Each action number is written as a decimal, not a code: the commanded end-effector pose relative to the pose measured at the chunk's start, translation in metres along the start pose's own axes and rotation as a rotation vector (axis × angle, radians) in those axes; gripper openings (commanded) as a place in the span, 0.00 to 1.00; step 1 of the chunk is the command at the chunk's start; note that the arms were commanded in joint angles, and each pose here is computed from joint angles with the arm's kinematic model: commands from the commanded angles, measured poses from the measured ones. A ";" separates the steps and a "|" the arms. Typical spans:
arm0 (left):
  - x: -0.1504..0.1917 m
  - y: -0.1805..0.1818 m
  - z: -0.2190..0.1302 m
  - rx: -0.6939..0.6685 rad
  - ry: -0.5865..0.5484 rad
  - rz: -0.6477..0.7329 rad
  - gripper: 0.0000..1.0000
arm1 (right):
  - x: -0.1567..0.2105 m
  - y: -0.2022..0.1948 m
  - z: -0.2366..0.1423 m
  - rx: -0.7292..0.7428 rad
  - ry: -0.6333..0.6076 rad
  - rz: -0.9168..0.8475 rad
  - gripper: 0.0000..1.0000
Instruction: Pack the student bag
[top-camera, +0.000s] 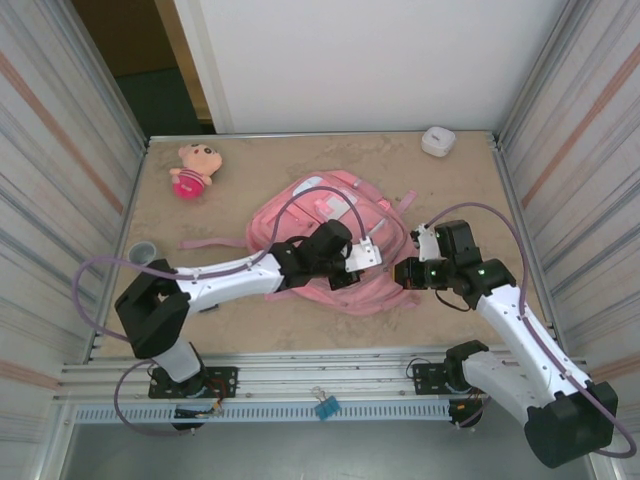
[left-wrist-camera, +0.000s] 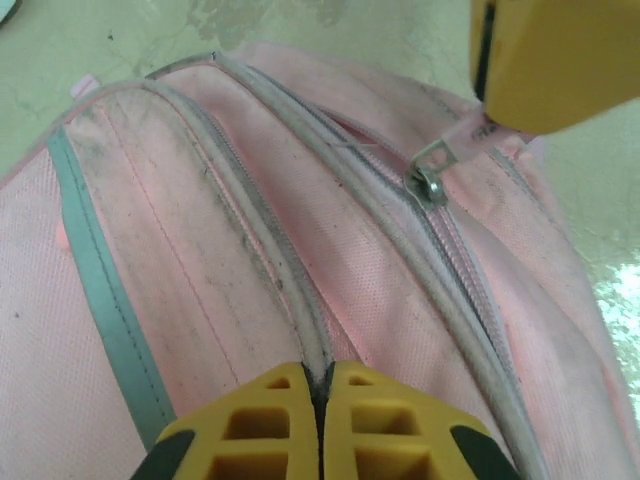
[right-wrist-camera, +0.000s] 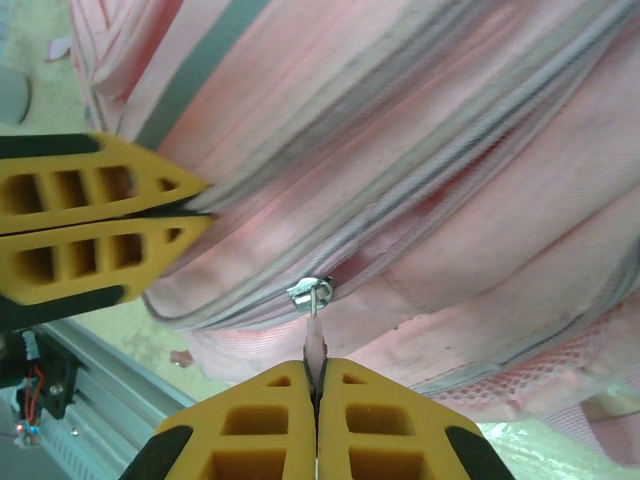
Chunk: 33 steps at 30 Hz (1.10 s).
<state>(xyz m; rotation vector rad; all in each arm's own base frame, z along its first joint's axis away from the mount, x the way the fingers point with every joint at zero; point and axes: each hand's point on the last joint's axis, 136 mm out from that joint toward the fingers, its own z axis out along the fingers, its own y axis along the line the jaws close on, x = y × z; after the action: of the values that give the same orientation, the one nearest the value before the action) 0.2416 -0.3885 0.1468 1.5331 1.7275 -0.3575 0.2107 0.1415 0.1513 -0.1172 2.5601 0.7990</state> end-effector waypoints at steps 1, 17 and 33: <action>0.019 -0.010 -0.022 0.052 0.012 0.051 0.00 | -0.008 -0.024 -0.004 0.097 -0.049 0.044 0.00; 0.024 -0.044 -0.096 0.275 -0.238 0.145 0.00 | -0.065 -0.057 0.012 0.106 -0.198 0.123 0.00; 0.024 0.002 -0.088 0.013 -0.111 0.036 0.64 | -0.053 -0.028 0.022 -0.036 -0.152 0.067 0.00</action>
<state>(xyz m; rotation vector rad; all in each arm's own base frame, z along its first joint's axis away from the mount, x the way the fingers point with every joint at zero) 0.1964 -0.3100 0.1669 1.6350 1.5530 -0.5083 0.2781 0.1293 0.1401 0.0418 2.4528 0.8728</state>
